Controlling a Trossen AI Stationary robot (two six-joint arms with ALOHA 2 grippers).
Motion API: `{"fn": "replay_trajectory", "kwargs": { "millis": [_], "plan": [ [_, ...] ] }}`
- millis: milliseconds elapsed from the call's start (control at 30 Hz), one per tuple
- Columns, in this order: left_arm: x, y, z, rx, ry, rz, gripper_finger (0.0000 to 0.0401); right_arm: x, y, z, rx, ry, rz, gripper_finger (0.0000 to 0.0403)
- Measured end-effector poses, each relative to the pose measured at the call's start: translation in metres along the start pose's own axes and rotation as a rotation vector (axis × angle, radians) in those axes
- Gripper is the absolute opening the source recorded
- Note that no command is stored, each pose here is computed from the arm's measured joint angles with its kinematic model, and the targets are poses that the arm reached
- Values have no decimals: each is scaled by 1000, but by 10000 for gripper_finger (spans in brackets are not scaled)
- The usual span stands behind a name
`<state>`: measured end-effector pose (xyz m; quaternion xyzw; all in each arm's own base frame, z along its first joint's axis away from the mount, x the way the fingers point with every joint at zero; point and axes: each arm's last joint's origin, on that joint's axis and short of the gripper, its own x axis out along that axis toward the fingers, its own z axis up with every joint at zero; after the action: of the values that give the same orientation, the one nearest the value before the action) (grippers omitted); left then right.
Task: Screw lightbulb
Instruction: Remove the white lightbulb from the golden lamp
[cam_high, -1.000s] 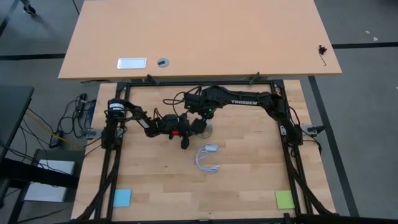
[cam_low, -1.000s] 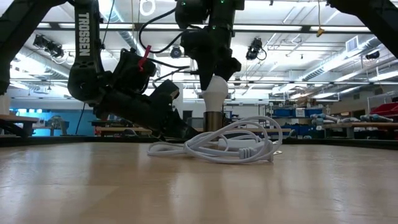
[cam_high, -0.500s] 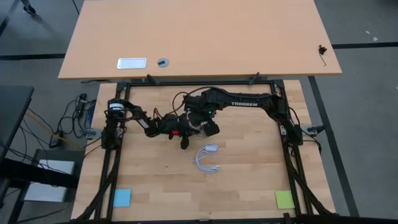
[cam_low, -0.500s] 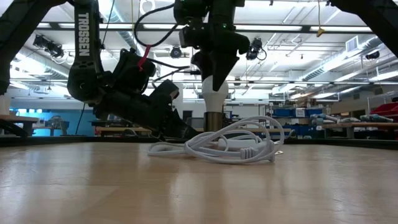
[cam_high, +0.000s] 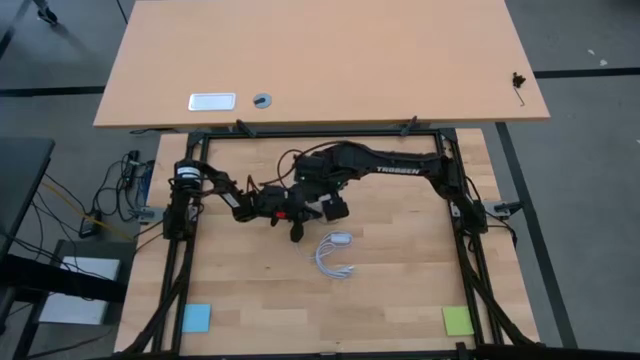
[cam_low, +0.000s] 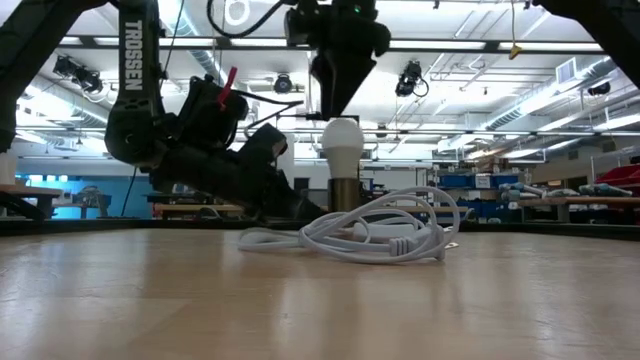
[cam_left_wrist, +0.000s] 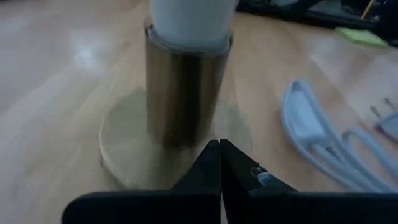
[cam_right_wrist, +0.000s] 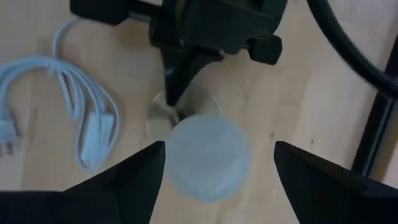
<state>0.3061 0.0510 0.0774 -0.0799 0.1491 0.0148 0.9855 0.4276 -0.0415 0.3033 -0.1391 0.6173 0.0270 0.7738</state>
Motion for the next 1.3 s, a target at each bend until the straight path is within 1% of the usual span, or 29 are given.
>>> {"fn": "replay_trajectory", "kwargs": {
  "millis": [100, 167, 267, 400, 467, 600, 667, 833, 900, 1000, 1100, 1300],
  "plan": [
    [0, 0, 2, 2, -11, 0, 0, -3, -5, -2, 60, -9, 17, 306],
    [0, 0, 2, 2, -12, 0, 0, -3, -9, -5, 124, 10, 33, 307],
    [0, 0, 3, 4, -27, 0, 0, -2, -15, -10, 304, 24, 68, 310],
    [0, 0, 5, 3, -46, 2, 0, -1, -24, -13, 605, 31, 112, 314],
    [0, 0, 6, 0, -55, 0, 0, -1, -26, -14, 692, 34, 129, 317],
    [0, -1, 8, -11, -67, -17, 0, 10, -25, -14, 745, 41, 140, 323],
    [-2, -1, 7, -8, -83, -20, 0, 15, -24, -15, 753, 57, 141, 323],
    [-22, -3, 6, -15, -201, -31, 0, 29, -22, -17, 759, 77, 127, 323],
    [-29, -1, 5, -25, -227, -28, 0, 31, -23, -16, 757, 71, 116, 323],
    [-31, -1, 4, -40, -224, -28, 0, 33, -23, -16, 755, 68, 114, 323],
    [-26, -1, 7, -35, -220, -49, 0, 33, -23, -16, 754, 66, 111, 319],
    [-14, 1, 8, -27, -160, -36, 0, 33, -24, -16, 702, 64, 86, 289]
  ]
}}
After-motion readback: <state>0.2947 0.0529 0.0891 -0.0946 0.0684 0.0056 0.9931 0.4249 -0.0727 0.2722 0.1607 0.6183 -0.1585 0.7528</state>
